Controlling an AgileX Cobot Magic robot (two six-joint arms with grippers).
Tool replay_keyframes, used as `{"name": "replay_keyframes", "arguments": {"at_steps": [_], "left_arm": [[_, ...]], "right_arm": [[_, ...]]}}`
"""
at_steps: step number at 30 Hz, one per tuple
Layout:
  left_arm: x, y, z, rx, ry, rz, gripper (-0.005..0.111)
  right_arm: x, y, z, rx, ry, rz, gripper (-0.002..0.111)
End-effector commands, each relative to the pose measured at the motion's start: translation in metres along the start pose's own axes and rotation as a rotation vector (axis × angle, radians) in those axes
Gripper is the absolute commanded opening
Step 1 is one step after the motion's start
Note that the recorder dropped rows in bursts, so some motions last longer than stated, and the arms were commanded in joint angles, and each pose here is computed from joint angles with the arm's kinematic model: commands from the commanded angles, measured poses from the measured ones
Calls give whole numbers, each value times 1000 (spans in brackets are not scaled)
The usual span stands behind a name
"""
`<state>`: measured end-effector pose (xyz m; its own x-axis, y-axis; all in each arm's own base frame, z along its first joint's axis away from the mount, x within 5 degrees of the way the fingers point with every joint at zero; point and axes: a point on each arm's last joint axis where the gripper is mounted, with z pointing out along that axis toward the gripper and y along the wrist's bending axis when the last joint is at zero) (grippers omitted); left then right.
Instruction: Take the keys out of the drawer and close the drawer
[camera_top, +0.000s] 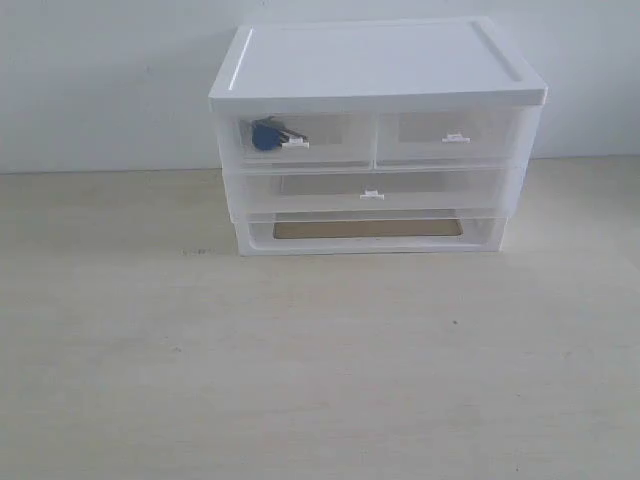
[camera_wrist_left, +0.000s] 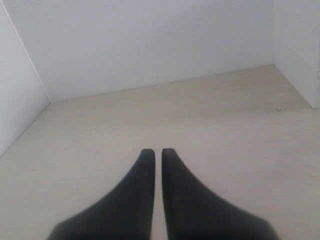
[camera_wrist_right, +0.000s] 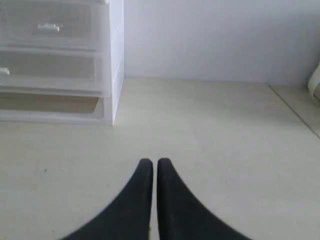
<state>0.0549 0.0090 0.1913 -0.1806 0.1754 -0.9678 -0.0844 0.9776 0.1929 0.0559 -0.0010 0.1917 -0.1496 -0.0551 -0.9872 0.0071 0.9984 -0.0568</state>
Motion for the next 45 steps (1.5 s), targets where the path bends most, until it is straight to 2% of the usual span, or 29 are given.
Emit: {"name": "replay_keyframes", "arguments": {"at_steps": [1, 2, 6, 12, 15, 19, 23, 26, 28, 32, 37, 42, 45], "left_arm": [[0, 0, 0, -4, -9, 18, 4], [-2, 0, 0, -8, -30, 50, 4], [-17, -1, -2, 8, -196, 46, 4], [-47, -5, -14, 48, -556, 19, 4], [-58, -6, -22, 79, -705, -24, 4], [-70, -7, -34, 109, -889, -37, 4], [-77, -6, -44, 178, -1017, -182, 4], [-78, -6, -46, 258, -1021, -307, 4], [-78, -7, -44, 286, -988, -344, 4], [-99, -10, -53, 358, -970, -296, 4], [-128, -14, -50, 438, -915, -215, 4], [-149, -13, -23, 454, -821, -242, 4], [-151, -17, 0, 503, -753, -256, 4]], "right_arm": [[-11, -1, -1, 12, -125, 1, 1], [-14, -1, -2, 14, -157, 1, 1], [-26, -1, -4, 19, -293, 0, 1], [-46, -2, -13, 23, -525, 21, 1], [-55, -3, -19, 0, -647, 101, 1], [-63, -3, -26, -77, -763, 288, 1], [-70, -2, -33, -119, -870, 323, 1], [-70, 1, -33, -155, -866, 323, 1], [-74, 3, -34, -178, -847, 303, 1], [-101, 7, -47, -238, -886, 279, 1], [-139, 8, -44, -269, -841, 271, 1], [-168, 7, -15, -258, -718, 262, 1], [-169, 9, 14, -275, -597, 277, 1]]}}
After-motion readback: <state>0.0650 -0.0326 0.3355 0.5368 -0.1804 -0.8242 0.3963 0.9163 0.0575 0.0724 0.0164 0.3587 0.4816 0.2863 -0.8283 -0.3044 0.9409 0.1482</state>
